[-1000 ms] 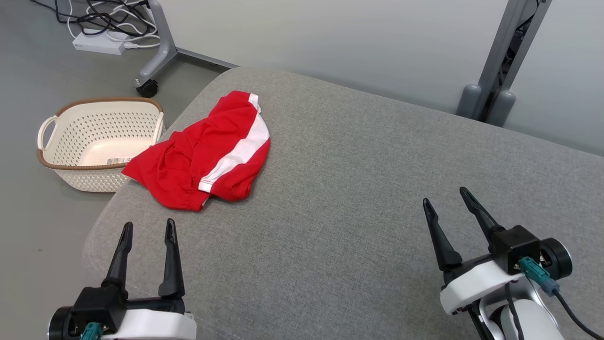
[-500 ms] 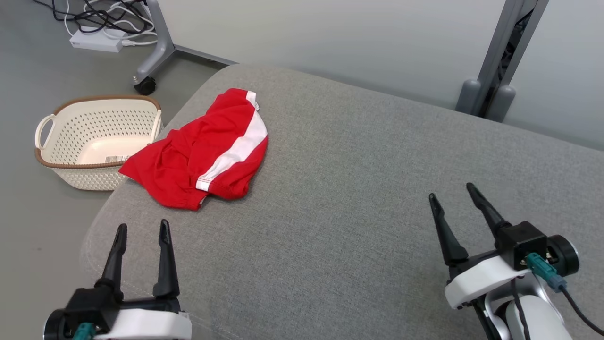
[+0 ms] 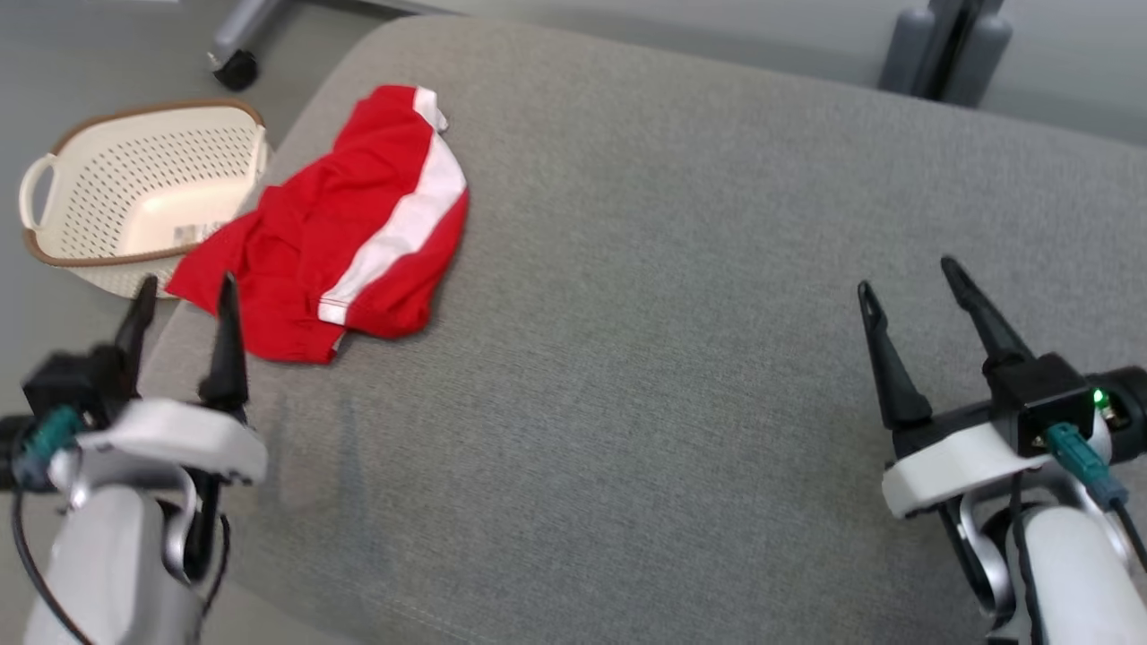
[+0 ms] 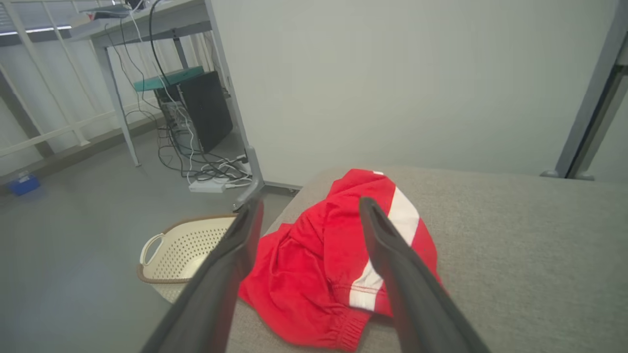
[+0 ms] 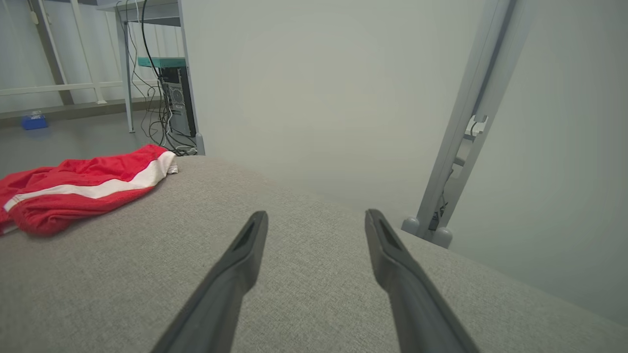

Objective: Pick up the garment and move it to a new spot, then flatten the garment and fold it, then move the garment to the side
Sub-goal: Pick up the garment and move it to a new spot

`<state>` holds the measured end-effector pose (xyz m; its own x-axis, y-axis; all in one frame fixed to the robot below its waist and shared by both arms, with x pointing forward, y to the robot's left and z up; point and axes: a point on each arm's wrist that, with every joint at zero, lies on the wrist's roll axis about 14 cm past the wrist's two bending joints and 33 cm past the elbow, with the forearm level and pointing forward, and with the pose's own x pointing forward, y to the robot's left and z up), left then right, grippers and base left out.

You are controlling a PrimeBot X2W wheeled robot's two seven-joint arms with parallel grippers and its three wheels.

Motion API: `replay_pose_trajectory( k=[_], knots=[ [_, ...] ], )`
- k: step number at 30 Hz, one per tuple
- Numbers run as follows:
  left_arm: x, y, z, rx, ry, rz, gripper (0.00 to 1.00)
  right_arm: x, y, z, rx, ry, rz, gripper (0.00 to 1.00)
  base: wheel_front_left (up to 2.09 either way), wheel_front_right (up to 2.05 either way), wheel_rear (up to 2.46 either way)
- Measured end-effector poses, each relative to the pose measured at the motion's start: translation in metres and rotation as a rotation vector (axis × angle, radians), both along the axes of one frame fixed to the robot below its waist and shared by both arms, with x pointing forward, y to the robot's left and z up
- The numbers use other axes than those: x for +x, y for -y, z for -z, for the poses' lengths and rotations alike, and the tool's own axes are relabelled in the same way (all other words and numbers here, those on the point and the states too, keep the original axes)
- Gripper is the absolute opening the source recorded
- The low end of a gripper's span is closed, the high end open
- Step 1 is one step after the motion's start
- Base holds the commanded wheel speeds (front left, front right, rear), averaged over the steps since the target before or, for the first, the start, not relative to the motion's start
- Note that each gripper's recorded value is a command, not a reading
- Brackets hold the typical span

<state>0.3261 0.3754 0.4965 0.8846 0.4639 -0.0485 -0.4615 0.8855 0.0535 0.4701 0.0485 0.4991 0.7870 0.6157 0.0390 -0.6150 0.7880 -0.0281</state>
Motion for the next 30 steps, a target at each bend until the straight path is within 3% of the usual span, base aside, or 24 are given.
replay_pose_trajectory(
  k=[8,14,27,29,30],
  knots=[
    [0.062,-0.021,0.042,-0.122,-0.260,0.042,1.00,0.030,0.020,0.014,-0.006,-0.006,0.052,1.00,0.00,0.00,0.00],
    [0.093,-0.010,0.083,-0.284,-0.430,0.072,1.00,0.039,0.039,0.034,-0.023,-0.042,0.095,1.00,0.00,0.00,0.00],
    [0.105,-0.001,0.134,-0.298,-0.701,0.120,1.00,0.044,0.063,0.058,-0.045,-0.090,0.152,1.00,0.00,0.00,0.00],
    [0.100,0.000,0.140,-0.311,-0.737,0.115,0.48,0.044,0.064,0.058,-0.044,-0.090,0.155,1.00,0.00,0.00,0.00],
    [0.099,0.001,0.142,-0.314,-0.749,0.115,0.05,0.044,0.064,0.058,-0.044,-0.090,0.156,1.00,0.00,0.00,0.00]
  ],
)
